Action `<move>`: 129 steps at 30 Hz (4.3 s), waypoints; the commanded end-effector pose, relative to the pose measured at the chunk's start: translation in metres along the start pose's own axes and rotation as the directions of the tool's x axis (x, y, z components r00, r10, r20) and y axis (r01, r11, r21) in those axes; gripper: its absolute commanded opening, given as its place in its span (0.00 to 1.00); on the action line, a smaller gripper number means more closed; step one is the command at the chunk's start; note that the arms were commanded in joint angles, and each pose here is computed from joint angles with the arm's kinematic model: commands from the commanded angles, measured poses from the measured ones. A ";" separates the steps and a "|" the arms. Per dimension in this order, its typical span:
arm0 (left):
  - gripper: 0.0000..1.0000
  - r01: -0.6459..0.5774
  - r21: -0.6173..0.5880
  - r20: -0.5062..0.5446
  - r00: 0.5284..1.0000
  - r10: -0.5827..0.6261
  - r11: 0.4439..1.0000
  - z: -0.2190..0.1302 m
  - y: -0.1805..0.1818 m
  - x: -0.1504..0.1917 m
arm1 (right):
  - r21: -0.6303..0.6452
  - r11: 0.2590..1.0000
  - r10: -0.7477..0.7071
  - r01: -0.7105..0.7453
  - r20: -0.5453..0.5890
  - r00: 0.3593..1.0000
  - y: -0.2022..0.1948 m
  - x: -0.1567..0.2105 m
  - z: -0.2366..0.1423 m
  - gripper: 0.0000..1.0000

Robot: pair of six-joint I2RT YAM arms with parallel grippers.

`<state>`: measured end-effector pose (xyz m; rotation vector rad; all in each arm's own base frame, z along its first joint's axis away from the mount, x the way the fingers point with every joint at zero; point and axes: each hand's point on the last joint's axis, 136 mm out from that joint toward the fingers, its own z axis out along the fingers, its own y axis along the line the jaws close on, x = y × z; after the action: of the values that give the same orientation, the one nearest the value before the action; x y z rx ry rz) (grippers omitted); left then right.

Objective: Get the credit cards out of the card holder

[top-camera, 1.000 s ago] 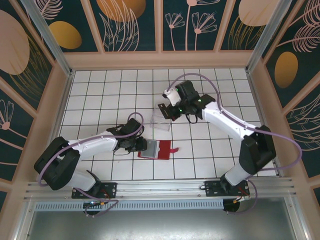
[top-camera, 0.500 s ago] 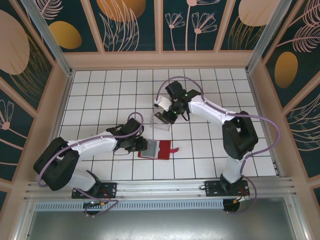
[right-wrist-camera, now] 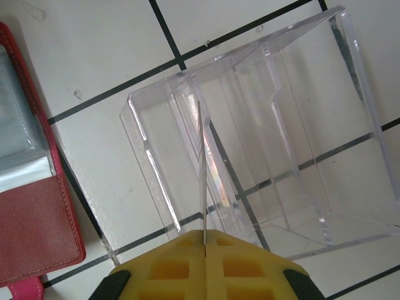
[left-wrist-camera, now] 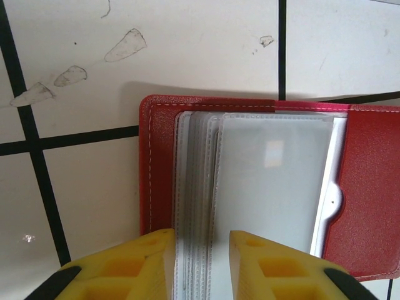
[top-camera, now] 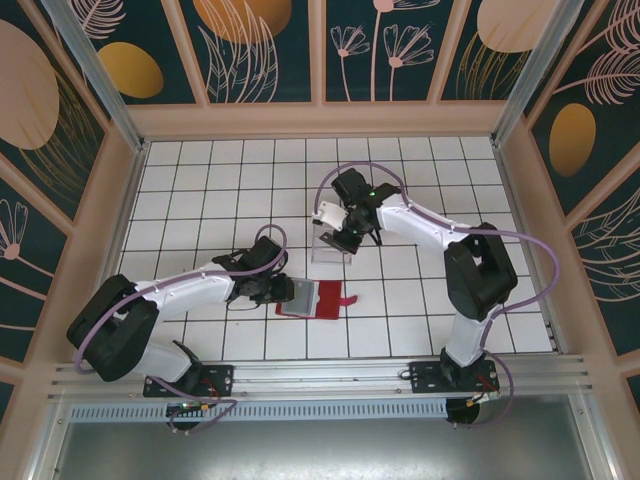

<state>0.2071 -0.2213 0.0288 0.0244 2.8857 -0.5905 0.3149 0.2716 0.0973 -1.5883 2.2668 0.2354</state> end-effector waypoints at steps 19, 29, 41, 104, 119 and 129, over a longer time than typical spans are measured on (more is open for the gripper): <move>0.30 -0.017 -0.018 0.025 1.000 0.017 1.000 -0.007 0.002 -0.003 | 0.134 0.933 -0.324 0.333 -0.085 0.942 -0.042 -0.036 -0.032 0.00; 0.30 -0.011 -0.022 0.023 1.000 0.012 1.000 -0.007 0.004 -0.001 | 0.079 0.923 -0.360 0.377 -0.170 0.918 -0.053 -0.031 -0.010 0.00; 0.30 -0.005 -0.023 0.027 1.000 0.005 1.000 -0.008 0.004 -0.002 | 0.045 0.927 -0.358 0.373 -0.202 0.912 -0.056 -0.028 0.005 0.07; 0.30 -0.003 -0.027 0.044 0.999 0.005 1.000 -0.013 0.005 -0.004 | 0.471 0.825 -0.278 0.311 -0.140 0.950 -0.120 -0.060 -0.029 0.84; 0.30 -0.007 -0.028 0.051 0.999 0.008 1.000 -0.015 0.005 -0.004 | 0.444 0.843 -0.271 0.305 -0.138 0.952 -0.117 -0.050 -0.008 0.84; 0.30 -0.004 -0.030 0.054 0.999 0.006 1.000 -0.016 0.005 -0.004 | 0.452 0.841 -0.272 0.298 -0.123 0.954 -0.119 -0.055 -0.010 0.84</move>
<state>0.2118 -0.2143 0.0412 0.0165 2.8358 -0.5582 0.4369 0.2715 0.1234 -1.6851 1.9015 -0.4286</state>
